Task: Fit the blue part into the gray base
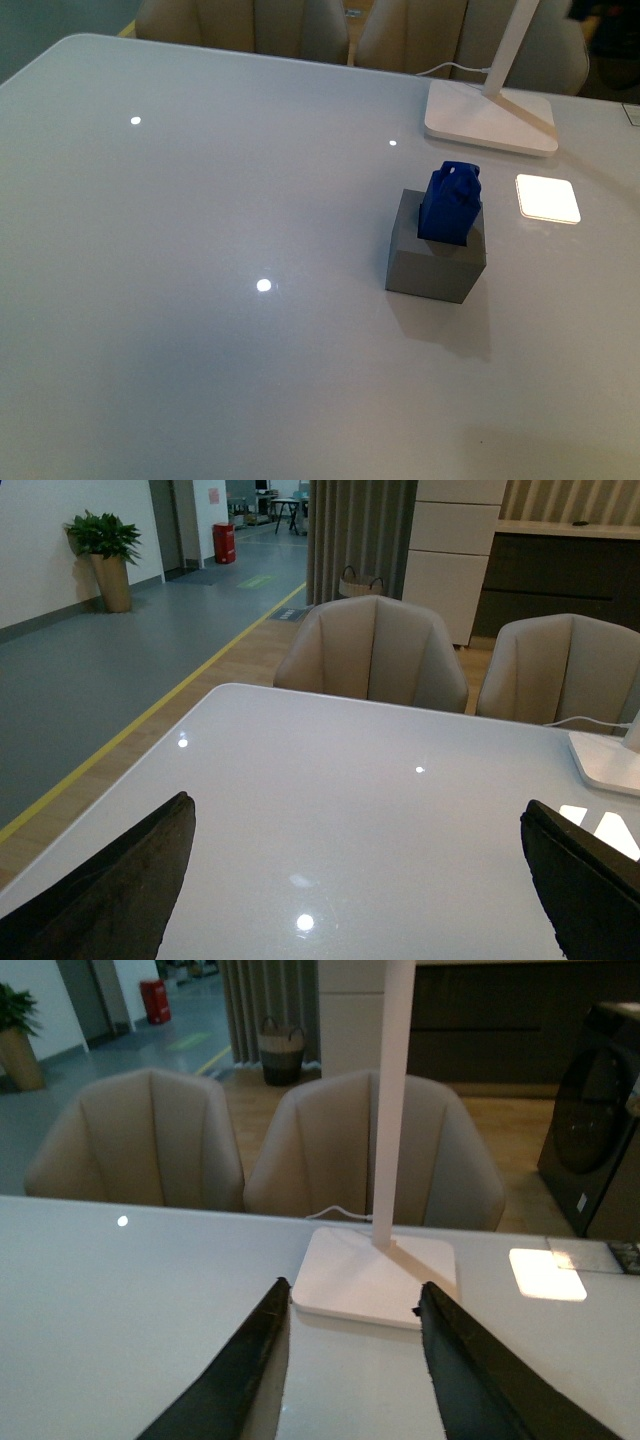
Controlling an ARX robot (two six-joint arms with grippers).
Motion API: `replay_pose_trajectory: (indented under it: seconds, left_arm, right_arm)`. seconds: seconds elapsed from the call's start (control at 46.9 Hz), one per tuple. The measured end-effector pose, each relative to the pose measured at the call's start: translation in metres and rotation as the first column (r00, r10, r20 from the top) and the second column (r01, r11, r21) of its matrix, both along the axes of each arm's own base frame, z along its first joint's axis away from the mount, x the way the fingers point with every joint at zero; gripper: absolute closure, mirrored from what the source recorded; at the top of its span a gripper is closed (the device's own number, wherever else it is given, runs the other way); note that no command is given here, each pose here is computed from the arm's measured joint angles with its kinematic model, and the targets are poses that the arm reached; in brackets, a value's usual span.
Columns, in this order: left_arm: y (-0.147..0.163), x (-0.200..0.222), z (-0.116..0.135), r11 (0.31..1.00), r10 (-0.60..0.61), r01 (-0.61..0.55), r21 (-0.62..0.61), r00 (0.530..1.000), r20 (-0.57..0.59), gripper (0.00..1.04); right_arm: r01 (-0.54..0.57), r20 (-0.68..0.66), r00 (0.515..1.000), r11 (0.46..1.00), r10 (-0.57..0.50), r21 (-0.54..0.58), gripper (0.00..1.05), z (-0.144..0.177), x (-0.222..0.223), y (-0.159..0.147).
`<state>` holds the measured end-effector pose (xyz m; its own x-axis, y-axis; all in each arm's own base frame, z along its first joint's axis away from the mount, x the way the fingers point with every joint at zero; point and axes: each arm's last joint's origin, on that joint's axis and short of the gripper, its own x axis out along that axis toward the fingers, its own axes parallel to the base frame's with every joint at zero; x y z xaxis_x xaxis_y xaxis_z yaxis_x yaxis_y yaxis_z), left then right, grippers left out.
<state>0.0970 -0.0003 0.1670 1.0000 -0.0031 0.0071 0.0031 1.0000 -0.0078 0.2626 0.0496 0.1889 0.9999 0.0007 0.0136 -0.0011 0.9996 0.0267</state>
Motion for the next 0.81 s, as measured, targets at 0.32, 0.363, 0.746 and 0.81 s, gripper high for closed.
replay_pose_trajectory:
  seconds: [0.32,0.363,0.746,0.81]
  left_arm:
    - [0.000,0.000,0.000,1.000,0.000,0.000,0.000,1.000,0.000,0.07]
    - [0.000,0.000,0.000,1.000,0.000,0.000,0.000,1.000,0.000,0.07]
    - [0.000,0.000,0.000,1.000,0.000,0.000,0.000,1.000,0.000,0.07]
    - [0.000,0.000,0.000,1.000,0.000,0.000,0.000,1.000,0.000,0.07]
  right_arm:
    - [-0.005,-0.021,1.000,1.000,0.005,-0.022,1.03,-0.014,-0.052,-0.025]
    - [0.000,-0.023,1.000,1.000,-0.001,-0.022,1.03,-0.015,-0.059,-0.029]
    - [0.002,-0.029,1.000,1.000,-0.003,-0.021,1.03,-0.027,-0.100,-0.049]
    - [-0.001,-0.032,0.999,1.000,0.000,-0.022,1.03,-0.027,-0.105,-0.049]
